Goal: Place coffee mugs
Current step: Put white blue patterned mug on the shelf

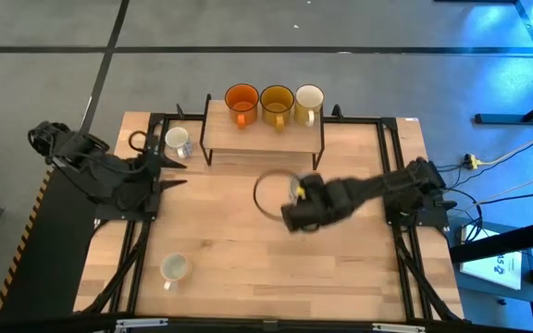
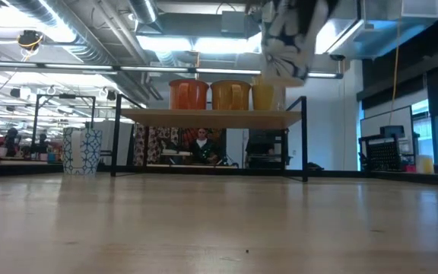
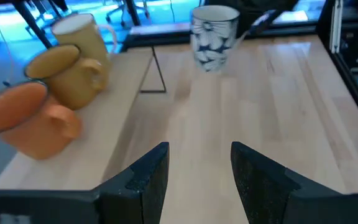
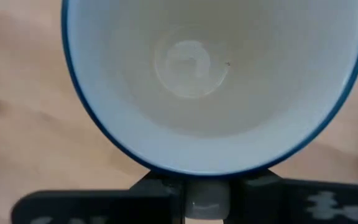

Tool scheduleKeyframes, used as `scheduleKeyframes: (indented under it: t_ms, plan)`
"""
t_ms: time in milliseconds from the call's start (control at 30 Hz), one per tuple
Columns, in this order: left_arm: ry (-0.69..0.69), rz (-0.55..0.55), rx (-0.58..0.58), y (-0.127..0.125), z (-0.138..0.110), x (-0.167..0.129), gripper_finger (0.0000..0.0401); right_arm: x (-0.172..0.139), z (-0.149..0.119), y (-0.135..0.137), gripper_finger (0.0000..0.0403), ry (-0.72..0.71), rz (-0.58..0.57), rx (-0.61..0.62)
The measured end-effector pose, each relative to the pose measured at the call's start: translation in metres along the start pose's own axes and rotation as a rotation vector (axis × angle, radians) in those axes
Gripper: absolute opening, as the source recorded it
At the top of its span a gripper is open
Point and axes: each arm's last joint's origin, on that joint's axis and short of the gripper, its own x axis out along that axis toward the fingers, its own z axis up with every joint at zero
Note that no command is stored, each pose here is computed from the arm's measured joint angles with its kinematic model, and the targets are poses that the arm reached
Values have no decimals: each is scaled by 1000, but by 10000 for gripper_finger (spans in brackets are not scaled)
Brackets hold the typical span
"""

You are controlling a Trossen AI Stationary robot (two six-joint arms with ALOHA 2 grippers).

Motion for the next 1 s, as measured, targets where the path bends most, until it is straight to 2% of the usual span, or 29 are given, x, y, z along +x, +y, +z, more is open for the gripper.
scheduleKeyframes:
  t_ms: [200, 400, 767, 1000]
  plan:
    - [-38, 13, 1, 10, -2, -10, 167, -11, 66, -8, 37, -20, 23, 62]
    - [-36, 13, 2, 13, -5, -14, 167, -3, 111, -20, 37, -15, -1, 126]
    - [-21, 19, 39, 14, -7, -14, 167, 11, 162, -44, 37, 10, -33, 218]
    - [-25, 23, 37, 14, -7, -14, 167, 30, 171, -53, 37, 93, -80, 235]
